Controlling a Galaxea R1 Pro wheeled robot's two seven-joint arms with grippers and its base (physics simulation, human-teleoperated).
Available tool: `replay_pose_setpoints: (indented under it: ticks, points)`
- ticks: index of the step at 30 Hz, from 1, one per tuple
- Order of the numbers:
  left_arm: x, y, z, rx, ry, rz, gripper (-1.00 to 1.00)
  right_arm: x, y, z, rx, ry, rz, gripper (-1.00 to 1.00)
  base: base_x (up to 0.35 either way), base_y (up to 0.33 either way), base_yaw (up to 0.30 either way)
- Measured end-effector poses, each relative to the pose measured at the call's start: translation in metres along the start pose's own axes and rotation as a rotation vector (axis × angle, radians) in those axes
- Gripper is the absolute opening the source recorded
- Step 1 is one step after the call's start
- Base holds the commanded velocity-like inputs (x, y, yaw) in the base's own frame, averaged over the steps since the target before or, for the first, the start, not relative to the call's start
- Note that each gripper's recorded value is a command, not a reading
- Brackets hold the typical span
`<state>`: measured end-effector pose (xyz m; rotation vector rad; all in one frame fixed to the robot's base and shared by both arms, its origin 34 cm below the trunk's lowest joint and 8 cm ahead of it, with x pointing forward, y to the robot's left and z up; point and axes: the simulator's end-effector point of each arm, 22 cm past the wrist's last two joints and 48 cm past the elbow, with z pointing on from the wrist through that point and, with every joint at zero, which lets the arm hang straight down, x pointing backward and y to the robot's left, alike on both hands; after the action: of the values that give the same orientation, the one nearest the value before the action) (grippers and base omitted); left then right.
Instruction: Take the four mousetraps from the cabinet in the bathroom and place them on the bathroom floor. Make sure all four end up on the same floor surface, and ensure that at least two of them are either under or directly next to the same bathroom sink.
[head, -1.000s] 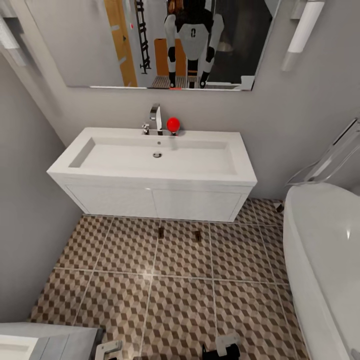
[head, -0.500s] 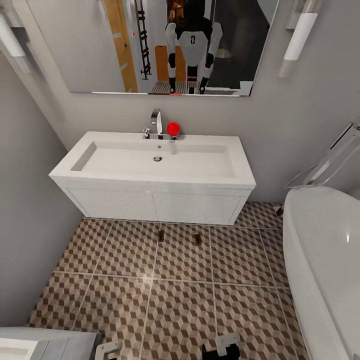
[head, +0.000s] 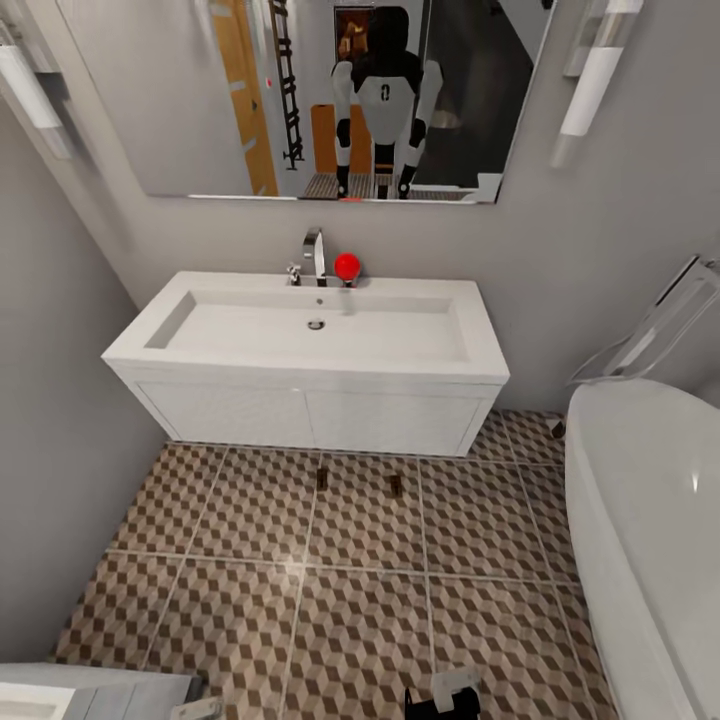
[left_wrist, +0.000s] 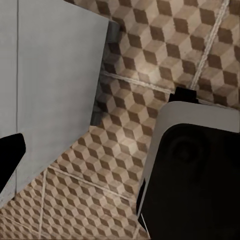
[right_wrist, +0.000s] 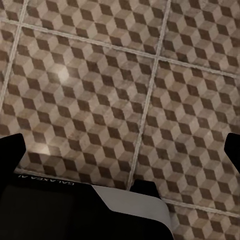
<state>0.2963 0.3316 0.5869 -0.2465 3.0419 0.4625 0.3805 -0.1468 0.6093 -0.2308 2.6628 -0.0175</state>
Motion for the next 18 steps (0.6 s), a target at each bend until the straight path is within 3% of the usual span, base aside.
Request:
replay_pose_setpoints:
  ticks: [18]
  points:
    - [0.0,0.012,-0.003,-0.014,-0.009,-0.002,1.0,-0.014,-0.003,-0.002,0.005,-0.029,0.0,1.0,0.0,0.0,0.0]
